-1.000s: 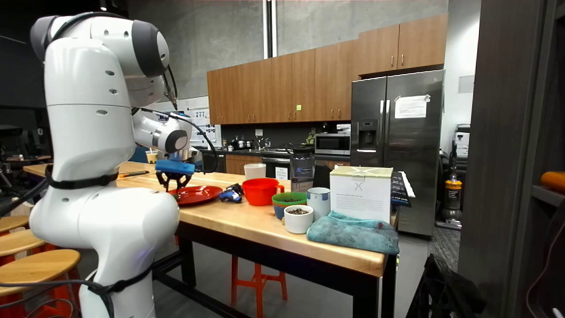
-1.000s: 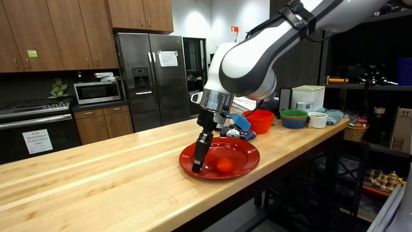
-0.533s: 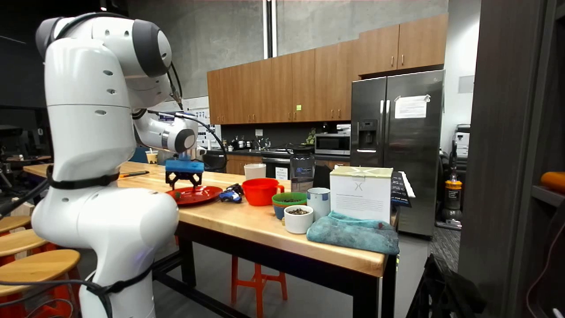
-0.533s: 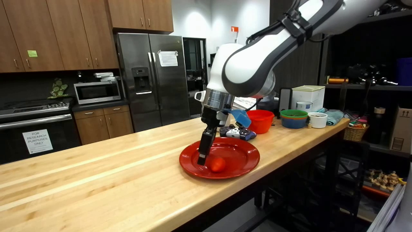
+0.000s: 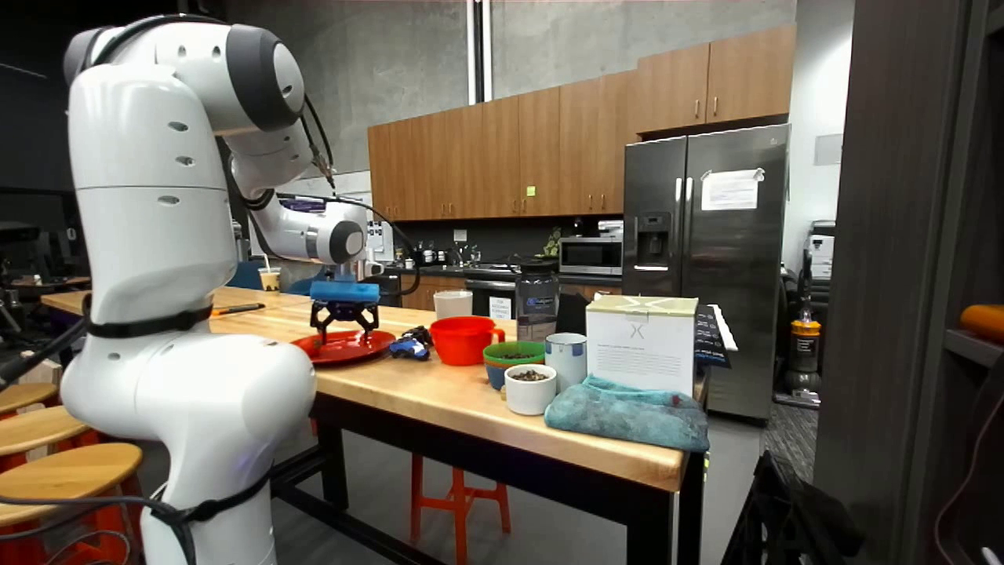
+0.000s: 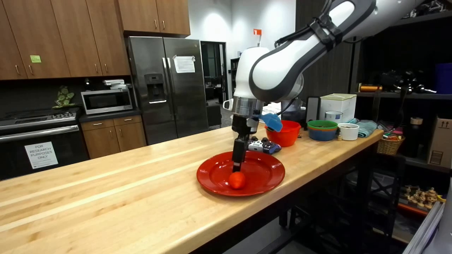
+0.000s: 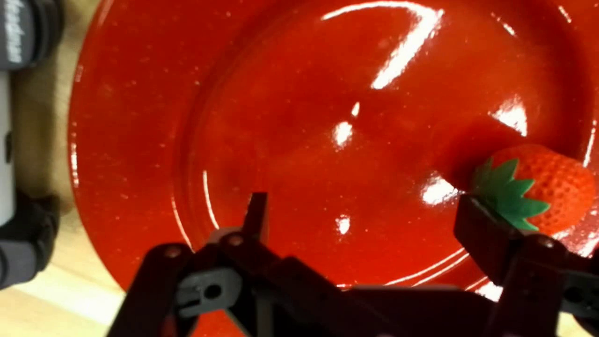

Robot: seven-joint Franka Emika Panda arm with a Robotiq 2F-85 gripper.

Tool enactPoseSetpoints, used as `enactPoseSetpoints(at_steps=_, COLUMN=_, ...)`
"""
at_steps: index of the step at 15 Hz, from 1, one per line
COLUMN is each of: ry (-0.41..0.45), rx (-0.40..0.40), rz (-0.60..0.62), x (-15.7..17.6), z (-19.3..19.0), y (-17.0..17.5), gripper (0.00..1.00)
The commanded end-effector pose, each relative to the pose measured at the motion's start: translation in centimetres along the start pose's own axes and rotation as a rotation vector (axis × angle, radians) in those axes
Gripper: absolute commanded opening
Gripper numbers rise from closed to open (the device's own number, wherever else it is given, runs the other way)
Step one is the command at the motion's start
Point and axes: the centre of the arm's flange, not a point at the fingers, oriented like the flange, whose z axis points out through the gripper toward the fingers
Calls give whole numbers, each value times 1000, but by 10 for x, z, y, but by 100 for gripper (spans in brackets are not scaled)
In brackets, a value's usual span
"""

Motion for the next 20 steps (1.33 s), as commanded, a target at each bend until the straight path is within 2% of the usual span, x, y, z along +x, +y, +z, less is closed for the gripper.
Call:
enactPoseSetpoints(at_steps=1, ry=-18, rx=-26, rz=17, x=-6, z=-20, y=1, gripper=100)
enactPoseSetpoints(at_steps=6, ry=97, rx=-73, rz=67, x=6, z=-51, y=2, gripper=100)
enactPoseSetpoints(at_steps=8, ry=113, rx=-68, rz=69, x=9, z=-65, y=0, gripper=100)
enactPoseSetpoints(at_steps=12, ry=20, rx=-20, rz=12, x=0, z=-65, y=-11, gripper=100)
enactPoseSetpoints(at_steps=16, ry=-81, rx=67, rz=-35, x=-13, z=-57, y=-27, gripper=100)
enactPoseSetpoints(at_steps=20, ry=-140, rx=136, rz=-55, x=-19, z=-54, y=-41, gripper=100)
